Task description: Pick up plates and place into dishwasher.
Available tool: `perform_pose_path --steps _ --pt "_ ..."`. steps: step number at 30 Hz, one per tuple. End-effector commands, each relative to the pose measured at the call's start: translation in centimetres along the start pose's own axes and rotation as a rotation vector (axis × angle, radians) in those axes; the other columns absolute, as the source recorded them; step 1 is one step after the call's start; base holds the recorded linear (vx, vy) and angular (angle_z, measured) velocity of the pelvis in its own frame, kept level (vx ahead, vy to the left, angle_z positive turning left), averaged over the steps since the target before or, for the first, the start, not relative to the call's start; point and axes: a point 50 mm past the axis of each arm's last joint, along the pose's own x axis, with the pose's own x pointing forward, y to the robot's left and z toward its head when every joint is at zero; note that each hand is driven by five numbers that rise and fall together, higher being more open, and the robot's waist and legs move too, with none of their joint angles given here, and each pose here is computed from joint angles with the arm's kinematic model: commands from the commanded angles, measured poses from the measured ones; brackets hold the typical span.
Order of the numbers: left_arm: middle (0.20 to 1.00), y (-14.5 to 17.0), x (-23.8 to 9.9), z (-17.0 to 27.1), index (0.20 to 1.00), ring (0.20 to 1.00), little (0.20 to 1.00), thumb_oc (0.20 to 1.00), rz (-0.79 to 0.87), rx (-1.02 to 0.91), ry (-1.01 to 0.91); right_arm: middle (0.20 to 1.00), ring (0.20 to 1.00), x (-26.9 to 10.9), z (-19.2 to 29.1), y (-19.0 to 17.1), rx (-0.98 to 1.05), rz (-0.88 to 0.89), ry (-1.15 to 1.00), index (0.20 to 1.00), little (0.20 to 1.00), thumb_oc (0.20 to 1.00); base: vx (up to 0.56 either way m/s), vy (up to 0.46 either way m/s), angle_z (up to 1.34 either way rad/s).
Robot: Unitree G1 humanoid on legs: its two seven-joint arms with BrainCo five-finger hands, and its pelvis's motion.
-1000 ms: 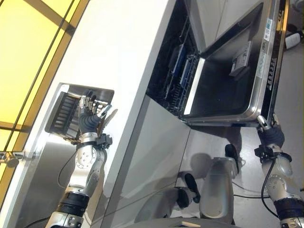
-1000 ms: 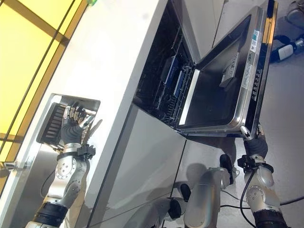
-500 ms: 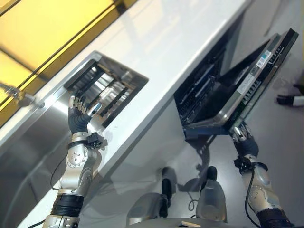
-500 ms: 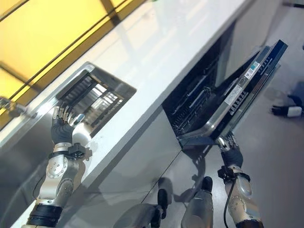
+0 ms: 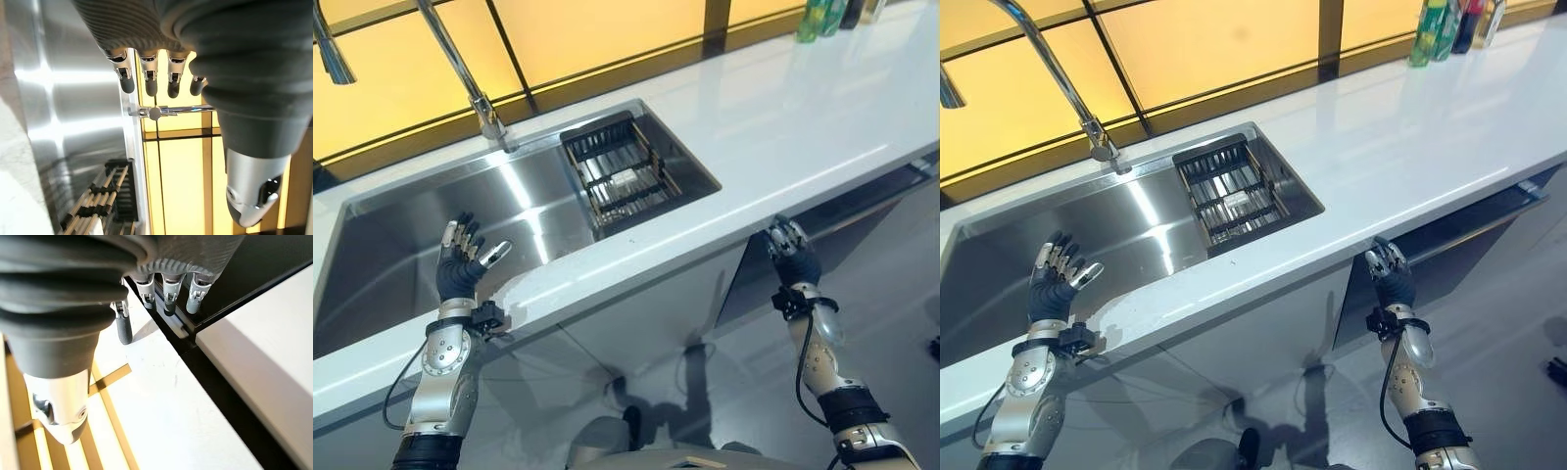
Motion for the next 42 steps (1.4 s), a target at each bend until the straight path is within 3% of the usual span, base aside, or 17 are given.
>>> perform_pose_path --steps 1,5,10,15,22,26,32,42 --pt "1.000 0.0 1.8 4.0 1.000 1.000 1.000 1.000 -0.081 0.094 -0.166 1.000 1.000 2.9 4.0 9.0 0.069 0.331 -0.264 1.000 1.000 1.000 -0.09 -0.070 -0.02" --pt "1.000 -0.6 2.1 3.9 1.000 1.000 1.000 1.000 -0.106 0.084 -0.158 1.000 1.000 2.5 2.9 8.3 0.026 0.226 -0.223 1.000 1.000 1.000 -0.08 -0.054 -0.05" --pt "1.000 -0.9 2.1 3.7 1.000 1.000 1.000 1.000 -0.087 0.073 -0.149 1.000 1.000 0.6 -1.0 4.8 -0.035 -0.002 0.021 1.000 1.000 1.000 -0.10 -0.054 -0.17" --pt "1.000 -1.6 2.2 3.9 1.000 1.000 1.000 1.000 -0.082 0.068 -0.161 1.000 1.000 -1.6 -3.0 2.4 -0.046 -0.156 0.130 1.000 1.000 1.000 -0.11 -0.053 -0.32" --pt "1.000 -2.3 2.3 4.1 1.000 1.000 1.000 1.000 -0.068 0.036 -0.176 1.000 1.000 -2.7 -0.5 1.2 -0.023 -0.381 -0.012 1.000 1.000 1.000 -0.08 0.002 -0.29" --pt "1.000 -3.0 2.3 4.4 1.000 1.000 1.000 1.000 -0.075 0.005 -0.187 1.000 1.000 -1.9 3.2 3.2 -0.094 -0.284 -0.201 1.000 1.000 1.000 -0.06 0.079 -0.25" --pt "1.000 -3.9 2.4 4.4 1.000 1.000 1.000 1.000 -0.077 -0.041 -0.182 1.000 1.000 -1.0 8.0 7.4 -0.184 0.036 -0.438 1.000 1.000 1.000 -0.04 0.095 -0.01" --pt "1.000 -4.7 2.7 3.3 1.000 1.000 1.000 1.000 -0.112 -0.048 -0.115 1.000 1.000 -0.3 9.0 9.4 -0.305 0.280 -0.442 1.000 1.000 1.000 0.02 -0.036 0.56"
